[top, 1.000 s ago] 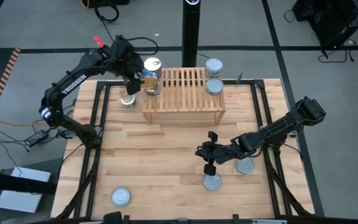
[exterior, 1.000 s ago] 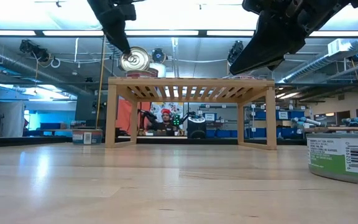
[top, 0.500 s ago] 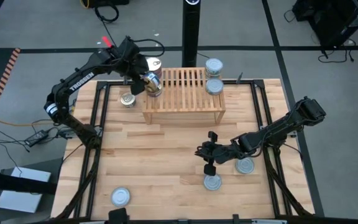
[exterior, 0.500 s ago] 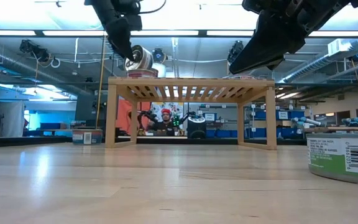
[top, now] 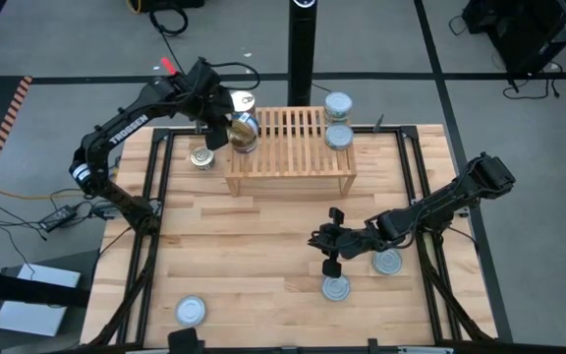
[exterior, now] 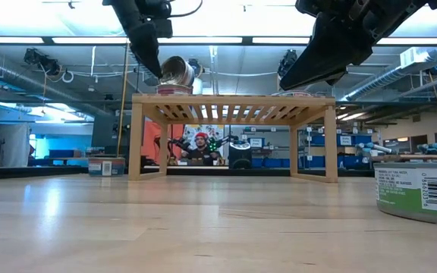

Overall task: Stack canned seafood by type on shelf
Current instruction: Stack the blue-pink tuna can on top of the other blue tuna can on the shelf

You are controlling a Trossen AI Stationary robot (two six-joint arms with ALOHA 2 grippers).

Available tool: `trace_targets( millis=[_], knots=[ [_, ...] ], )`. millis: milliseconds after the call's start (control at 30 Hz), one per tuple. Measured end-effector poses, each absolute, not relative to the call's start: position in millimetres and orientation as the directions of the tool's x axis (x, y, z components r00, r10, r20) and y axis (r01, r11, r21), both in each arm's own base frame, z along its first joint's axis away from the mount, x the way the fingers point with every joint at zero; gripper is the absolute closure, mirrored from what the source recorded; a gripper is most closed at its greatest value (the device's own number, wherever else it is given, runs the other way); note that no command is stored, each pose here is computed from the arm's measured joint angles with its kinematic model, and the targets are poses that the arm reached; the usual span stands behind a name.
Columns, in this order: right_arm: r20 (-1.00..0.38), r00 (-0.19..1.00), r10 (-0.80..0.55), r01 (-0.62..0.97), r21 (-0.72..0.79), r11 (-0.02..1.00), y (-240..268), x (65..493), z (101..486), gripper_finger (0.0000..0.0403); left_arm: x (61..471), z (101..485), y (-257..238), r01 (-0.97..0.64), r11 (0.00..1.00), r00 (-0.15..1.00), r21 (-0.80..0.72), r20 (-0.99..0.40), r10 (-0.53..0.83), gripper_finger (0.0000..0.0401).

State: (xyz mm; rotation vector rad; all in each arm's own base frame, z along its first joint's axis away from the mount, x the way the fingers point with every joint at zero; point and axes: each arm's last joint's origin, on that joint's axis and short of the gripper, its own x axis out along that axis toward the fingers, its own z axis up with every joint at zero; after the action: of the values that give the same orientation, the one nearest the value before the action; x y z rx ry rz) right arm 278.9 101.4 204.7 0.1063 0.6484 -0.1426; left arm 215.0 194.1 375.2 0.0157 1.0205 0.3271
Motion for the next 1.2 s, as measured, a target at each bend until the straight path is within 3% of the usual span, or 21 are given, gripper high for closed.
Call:
trace_targets(
  millis=[233,700,1200],
  knots=[
    [-0.608,0.788,-0.099,0.165,0.054,0.985,101,279,205,0.0360,211,380,191,-0.270,0.944,0.477,0.188,-0.826,0.301,0.0394],
    [-0.607,0.788,-0.099,0.166,0.054,0.985,101,279,205,0.0360,204,411,185,-0.353,0.924,0.507,0.149,-0.800,0.322,0.0397],
    [-0.600,0.794,-0.097,0.162,0.056,0.985,101,280,206,0.0360,214,392,191,-0.496,0.868,0.445,-0.034,-0.868,0.220,0.0398]
  ],
)
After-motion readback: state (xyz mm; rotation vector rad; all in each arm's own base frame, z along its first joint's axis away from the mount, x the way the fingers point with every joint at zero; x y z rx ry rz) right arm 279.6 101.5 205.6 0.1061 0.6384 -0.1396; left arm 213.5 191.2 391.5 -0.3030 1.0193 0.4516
